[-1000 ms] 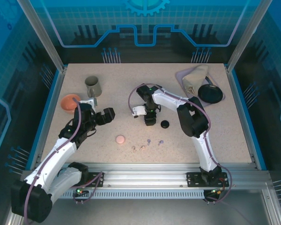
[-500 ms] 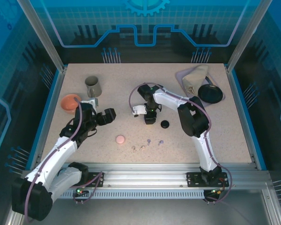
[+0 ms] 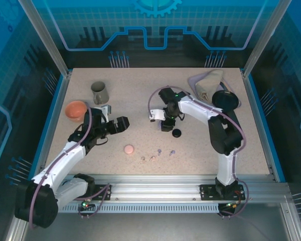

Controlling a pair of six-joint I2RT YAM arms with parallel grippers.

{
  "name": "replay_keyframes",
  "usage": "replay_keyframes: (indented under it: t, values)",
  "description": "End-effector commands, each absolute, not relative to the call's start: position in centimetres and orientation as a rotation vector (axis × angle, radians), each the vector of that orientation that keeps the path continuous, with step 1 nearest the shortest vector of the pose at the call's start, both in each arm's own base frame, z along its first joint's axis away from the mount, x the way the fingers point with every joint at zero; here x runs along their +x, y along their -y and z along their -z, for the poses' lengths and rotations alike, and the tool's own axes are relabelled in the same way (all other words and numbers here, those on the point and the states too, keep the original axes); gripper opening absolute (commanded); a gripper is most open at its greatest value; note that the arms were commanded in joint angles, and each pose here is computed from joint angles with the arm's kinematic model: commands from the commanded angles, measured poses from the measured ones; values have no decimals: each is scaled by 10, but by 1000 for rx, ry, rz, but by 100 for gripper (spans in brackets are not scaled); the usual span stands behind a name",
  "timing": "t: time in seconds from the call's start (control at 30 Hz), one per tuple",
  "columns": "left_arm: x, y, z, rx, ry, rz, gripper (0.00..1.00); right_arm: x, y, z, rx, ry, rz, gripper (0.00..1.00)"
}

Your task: Insert the wireless bluetooth earbuds into the charging case

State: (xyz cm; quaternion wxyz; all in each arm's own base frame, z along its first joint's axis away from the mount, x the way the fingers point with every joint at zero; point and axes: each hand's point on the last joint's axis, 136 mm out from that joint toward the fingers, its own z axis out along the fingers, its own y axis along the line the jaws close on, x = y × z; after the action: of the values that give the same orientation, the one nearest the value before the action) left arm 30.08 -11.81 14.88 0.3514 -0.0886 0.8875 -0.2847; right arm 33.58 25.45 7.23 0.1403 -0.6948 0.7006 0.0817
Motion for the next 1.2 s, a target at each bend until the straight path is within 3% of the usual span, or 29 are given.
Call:
replay_keyframes:
  t: [0.0,0.33,0.6,0.93,1.03,1.17]
  values:
    - [309,141,-179,-152,-2203,936,97,335,-258,-109,-1865,-1963,-298,50]
    - [307,214,-232,99,-2088,1479,92,311,-264,-169,-1714,-1819,-411,49]
    - [305,262,-236,208,-2141,1562,91,302,-268,-189,-1681,-1758,-406,48]
    - [311,299,-222,234,-2209,1644,82,298,-271,-197,-1660,-1729,-424,48]
    - [311,305,-217,232,-2234,1665,78,298,-272,-198,-1660,-1722,-427,48]
    - [312,308,-214,232,-2243,1684,64,299,-271,-196,-1665,-1726,-430,48]
